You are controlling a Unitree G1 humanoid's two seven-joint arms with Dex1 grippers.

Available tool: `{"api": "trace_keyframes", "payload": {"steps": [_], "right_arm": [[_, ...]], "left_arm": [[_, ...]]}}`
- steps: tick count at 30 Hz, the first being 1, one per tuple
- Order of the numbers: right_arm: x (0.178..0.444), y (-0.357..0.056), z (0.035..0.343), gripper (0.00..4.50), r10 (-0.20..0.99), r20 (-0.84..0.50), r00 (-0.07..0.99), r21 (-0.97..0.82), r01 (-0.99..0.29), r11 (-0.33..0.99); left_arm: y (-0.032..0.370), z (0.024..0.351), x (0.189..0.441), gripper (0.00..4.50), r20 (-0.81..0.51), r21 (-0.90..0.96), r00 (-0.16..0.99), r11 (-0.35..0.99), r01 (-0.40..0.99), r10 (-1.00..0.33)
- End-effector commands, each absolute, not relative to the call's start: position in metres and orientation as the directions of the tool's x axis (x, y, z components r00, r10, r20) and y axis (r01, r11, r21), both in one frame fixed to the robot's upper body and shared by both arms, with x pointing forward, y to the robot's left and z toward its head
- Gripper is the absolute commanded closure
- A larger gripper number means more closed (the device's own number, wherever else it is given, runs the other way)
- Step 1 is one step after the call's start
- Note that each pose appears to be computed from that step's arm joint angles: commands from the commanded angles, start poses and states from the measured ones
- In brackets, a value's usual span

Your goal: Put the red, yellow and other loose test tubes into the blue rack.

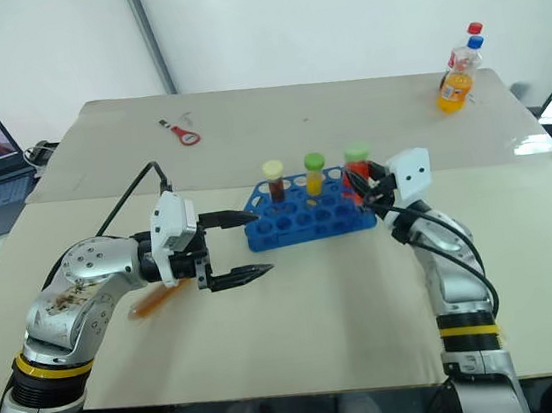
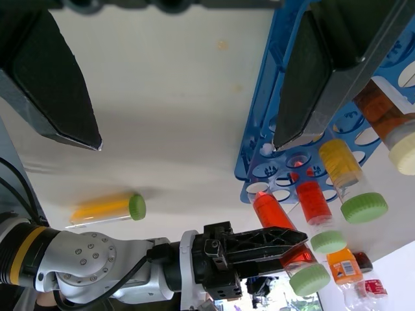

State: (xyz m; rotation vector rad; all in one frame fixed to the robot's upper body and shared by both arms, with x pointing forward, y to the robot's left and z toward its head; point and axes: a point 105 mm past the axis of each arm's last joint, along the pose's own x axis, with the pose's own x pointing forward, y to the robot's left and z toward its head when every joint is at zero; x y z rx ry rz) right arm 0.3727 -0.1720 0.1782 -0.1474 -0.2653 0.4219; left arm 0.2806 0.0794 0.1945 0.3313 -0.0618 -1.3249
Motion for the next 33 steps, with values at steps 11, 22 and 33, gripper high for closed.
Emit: {"api": "trace_keyframes", "payload": {"steps": [11, 22, 33], "right_arm": [[0.37, -0.171, 0.177, 3.48, 0.34, 0.288, 0.895, -0.168, -0.302, 0.938], [0.362, -0.202, 0.18, 0.33, 0.257, 0.27, 0.928, -0.182, -0.213, 0.96], [0.287, -0.252, 0.196, 0.02, 0.321, -0.23, 0.919, -0.321, -0.383, 0.866]], "left_arm": [[0.071, 0.209, 0.282, 0.0, -0.08, 0.309, 0.268, 0.232, 0.922, -0.96], [0.066, 0.21, 0.292, 0.0, -0.082, 0.313, 0.331, 0.291, 0.904, -0.94], [0.06, 0.206, 0.269, 0.0, -0.148, 0.304, 0.186, 0.134, 0.943, -0.971]]}}
